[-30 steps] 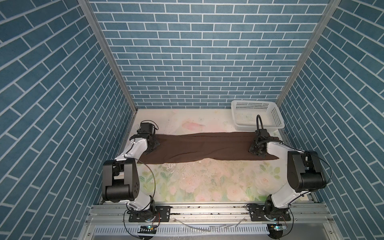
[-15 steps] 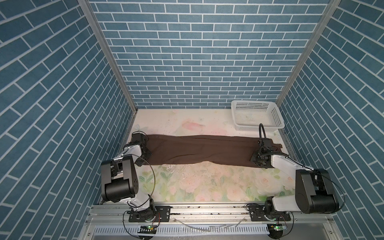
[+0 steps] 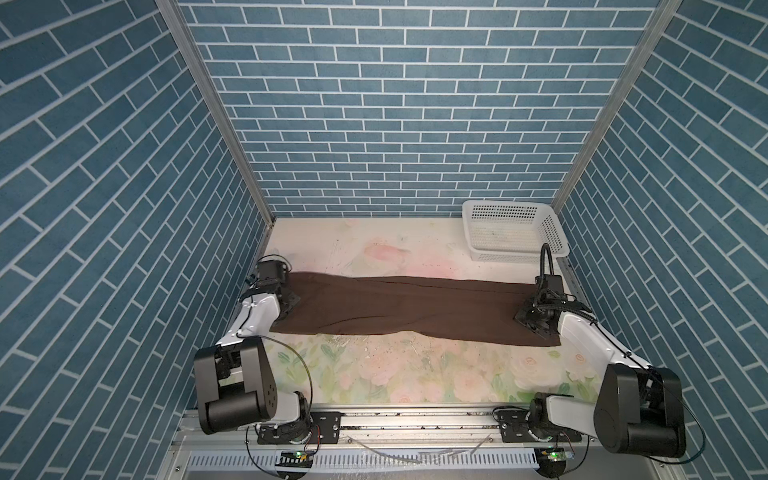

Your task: Fold and stack the trousers

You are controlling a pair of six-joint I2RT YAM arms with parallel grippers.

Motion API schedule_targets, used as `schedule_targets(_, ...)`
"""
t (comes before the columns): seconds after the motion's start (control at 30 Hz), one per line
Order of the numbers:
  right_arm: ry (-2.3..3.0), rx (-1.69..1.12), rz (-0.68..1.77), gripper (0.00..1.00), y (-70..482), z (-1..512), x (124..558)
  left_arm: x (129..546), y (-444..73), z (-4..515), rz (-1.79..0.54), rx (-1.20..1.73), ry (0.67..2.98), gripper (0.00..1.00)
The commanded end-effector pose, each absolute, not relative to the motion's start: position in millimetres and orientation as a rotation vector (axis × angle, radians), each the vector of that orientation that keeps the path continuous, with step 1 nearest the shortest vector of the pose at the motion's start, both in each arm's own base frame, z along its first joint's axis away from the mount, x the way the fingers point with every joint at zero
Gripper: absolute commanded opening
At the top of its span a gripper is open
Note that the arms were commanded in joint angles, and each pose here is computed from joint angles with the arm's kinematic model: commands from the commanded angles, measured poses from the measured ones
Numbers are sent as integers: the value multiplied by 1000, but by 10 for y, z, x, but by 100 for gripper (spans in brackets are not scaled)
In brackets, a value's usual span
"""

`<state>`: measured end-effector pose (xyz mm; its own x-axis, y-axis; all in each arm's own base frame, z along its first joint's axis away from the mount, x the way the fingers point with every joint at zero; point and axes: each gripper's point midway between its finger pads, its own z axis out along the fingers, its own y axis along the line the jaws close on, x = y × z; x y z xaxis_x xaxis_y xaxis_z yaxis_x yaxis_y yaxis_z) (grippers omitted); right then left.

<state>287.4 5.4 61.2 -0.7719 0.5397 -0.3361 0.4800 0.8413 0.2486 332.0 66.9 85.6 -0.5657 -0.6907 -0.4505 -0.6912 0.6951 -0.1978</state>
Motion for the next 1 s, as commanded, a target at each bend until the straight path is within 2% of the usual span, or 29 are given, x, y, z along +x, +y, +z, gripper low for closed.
schedule_targets(0.0, 2613, 695, 386, 0, 269, 671, 3160, 3610, 72, 972, -75, -833, 2463, 9)
schedule_targets(0.27, 2607, 738, 503, 0, 395, 466, 3401, 3875, -1227, 824, -229, -454, 2591, 7)
schedule_targets(0.43, 2627, 750, 503, 0, 400, 341, 3484, 3909, -1741, 733, -242, -305, 2648, 7)
schedule_targets(0.63, 2622, 715, 455, 0, 322, 392, 3820, 3915, -1948, 647, -246, -250, 2692, 6)
schedule_targets(0.83, 2537, 666, 421, 0, 174, 768, 4396, 3916, -2193, 826, -287, -49, 2662, 7)
schedule_targets(0.97, 2486, 639, 440, 0, 178, 1017, 4535, 3801, -2401, 820, -264, 123, 2672, 9)
